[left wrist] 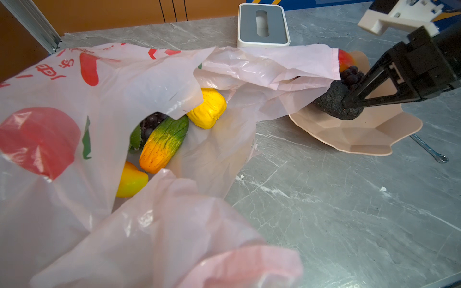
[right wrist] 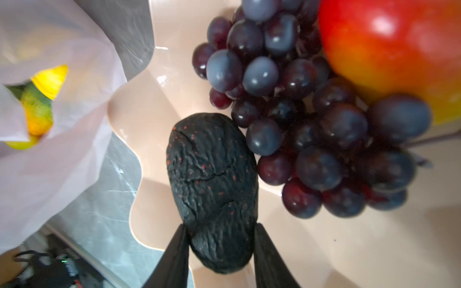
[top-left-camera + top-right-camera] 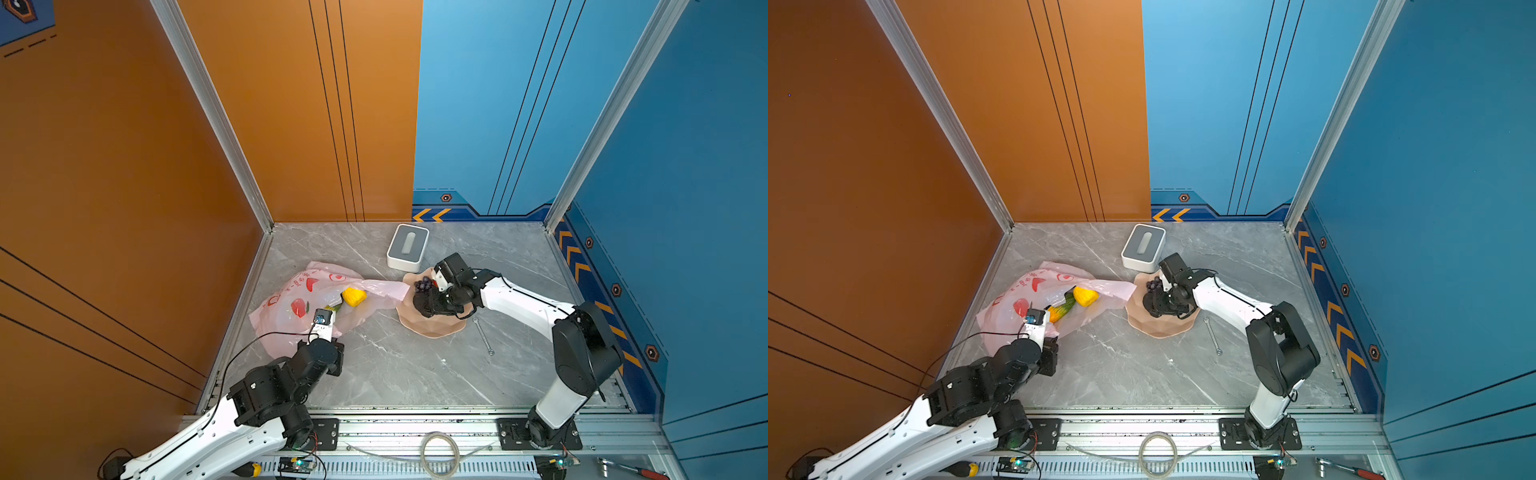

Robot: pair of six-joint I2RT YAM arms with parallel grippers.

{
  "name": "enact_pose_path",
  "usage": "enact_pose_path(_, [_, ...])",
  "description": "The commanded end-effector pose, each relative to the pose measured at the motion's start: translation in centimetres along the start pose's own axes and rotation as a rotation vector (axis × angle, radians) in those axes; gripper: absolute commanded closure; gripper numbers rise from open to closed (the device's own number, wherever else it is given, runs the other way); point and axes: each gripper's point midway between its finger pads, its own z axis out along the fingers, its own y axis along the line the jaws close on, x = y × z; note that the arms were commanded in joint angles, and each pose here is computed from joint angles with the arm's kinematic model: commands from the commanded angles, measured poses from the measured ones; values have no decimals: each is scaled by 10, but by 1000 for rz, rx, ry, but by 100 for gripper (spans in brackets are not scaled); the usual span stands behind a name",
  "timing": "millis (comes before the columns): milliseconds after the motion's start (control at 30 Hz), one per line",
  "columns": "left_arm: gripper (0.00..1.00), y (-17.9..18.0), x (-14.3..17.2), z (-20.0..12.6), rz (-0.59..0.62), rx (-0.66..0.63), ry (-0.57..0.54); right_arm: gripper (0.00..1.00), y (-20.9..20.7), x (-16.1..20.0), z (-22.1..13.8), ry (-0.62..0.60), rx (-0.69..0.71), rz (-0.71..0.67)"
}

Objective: Place the fruits into the plastic bag
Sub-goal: Pick up the fruit from the plate, then place the fruit in the plastic bag.

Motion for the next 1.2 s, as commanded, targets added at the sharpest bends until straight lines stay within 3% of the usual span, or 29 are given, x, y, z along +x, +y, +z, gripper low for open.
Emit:
enact_pose_path(0, [100, 3, -4, -3, -8, -13, -9, 65, 16, -9, -10, -44, -147, 66])
enact_pose_path(400, [100, 2, -3, -3, -9, -14, -2, 64, 40, -19, -64, -149, -428, 156])
enact_pose_path(800, [100, 3, -4, -3, -13, -11, -5, 63, 83, -2, -127, -218, -532, 52])
enact_pose_path(967, [100, 3, -4, -5, -24, -3, -12, 61, 119, 14, -128, -185, -566, -18])
enact_pose_path(1167, [100, 2, -5, -6, -30, 5, -17, 61, 165, 25, -91, -96, -603, -69])
